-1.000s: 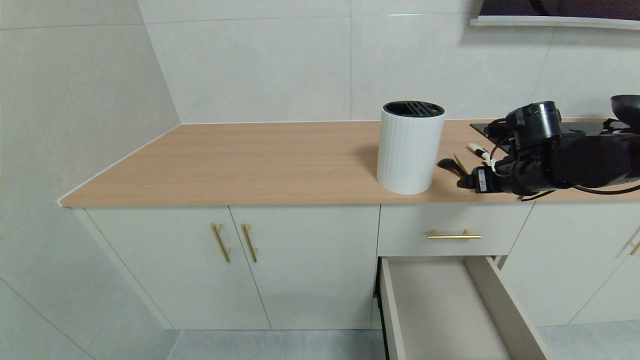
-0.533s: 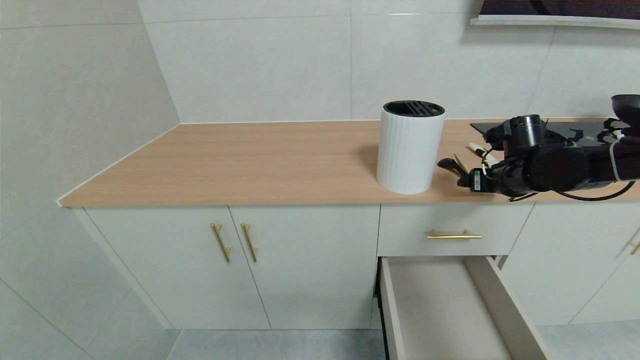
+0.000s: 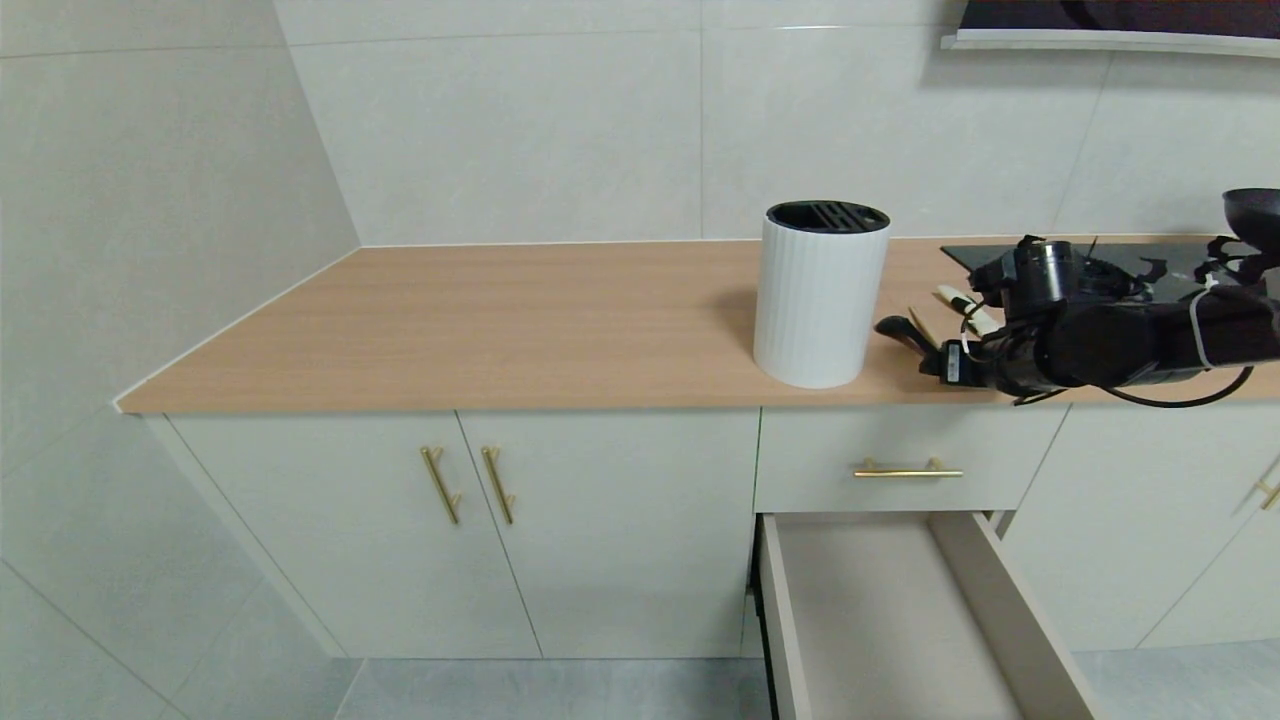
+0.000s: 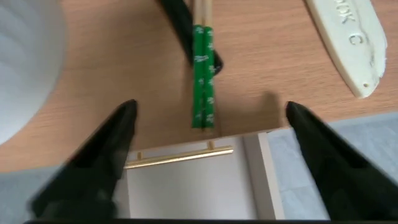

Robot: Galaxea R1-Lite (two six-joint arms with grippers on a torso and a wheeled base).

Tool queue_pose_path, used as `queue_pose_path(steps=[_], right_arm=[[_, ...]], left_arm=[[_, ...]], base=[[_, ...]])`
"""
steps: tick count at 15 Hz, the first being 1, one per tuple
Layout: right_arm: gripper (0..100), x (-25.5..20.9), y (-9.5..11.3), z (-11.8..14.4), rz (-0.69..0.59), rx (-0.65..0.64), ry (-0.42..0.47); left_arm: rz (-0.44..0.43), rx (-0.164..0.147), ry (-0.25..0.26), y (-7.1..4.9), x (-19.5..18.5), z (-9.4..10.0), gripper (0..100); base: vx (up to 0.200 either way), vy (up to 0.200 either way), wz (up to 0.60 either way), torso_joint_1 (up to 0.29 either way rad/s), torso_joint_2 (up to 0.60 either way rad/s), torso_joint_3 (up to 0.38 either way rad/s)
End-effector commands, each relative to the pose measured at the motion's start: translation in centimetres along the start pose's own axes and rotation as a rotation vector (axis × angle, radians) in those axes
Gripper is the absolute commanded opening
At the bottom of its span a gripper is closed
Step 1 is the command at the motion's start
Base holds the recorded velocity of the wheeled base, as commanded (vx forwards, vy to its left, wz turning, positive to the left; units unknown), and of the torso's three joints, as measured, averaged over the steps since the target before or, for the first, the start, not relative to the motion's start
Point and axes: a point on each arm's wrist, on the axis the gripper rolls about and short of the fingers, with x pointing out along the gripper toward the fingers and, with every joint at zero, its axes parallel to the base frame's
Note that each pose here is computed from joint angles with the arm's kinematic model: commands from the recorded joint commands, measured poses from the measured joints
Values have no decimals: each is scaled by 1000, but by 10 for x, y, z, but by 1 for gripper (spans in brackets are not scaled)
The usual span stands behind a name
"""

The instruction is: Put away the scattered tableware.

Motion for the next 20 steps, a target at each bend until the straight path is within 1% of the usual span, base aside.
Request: queue_pose_path(steps=[1, 5, 9, 10, 11, 13, 17, 18, 20], right_arm=[[0, 3, 1, -2, 0, -2, 7], [0, 4, 1, -3, 0, -3, 10], [0, -6, 0, 4, 3, 17, -14], [0, -15, -2, 9, 5, 22, -25], [0, -30, -5, 15, 9, 33, -46], [0, -76, -11, 23, 33, 50, -85], [0, -154, -27, 3, 72, 40, -99], [0, -163, -30, 0, 85, 37, -93], [0, -189, -38, -7, 138, 25, -33]], left_arm=[[1, 0, 0, 0, 0, 0, 100], [1, 0, 0, 0, 0, 0, 100], [1, 0, 0, 0, 0, 0, 100], [1, 0, 0, 0, 0, 0, 100], [1, 0, 0, 0, 0, 0, 100], [1, 0, 0, 0, 0, 0, 100], [1, 0, 0, 0, 0, 0, 100], [1, -2, 0, 0, 0, 0, 100], [1, -2, 0, 0, 0, 0, 100]], base=[[0, 0, 0, 0, 0, 0], [0, 0, 0, 0, 0, 0], [0, 0, 0, 0, 0, 0], [0, 0, 0, 0, 0, 0], [0, 0, 0, 0, 0, 0], [0, 0, 0, 0, 0, 0], [0, 0, 0, 0, 0, 0], [0, 0, 0, 0, 0, 0], [0, 0, 0, 0, 0, 0]])
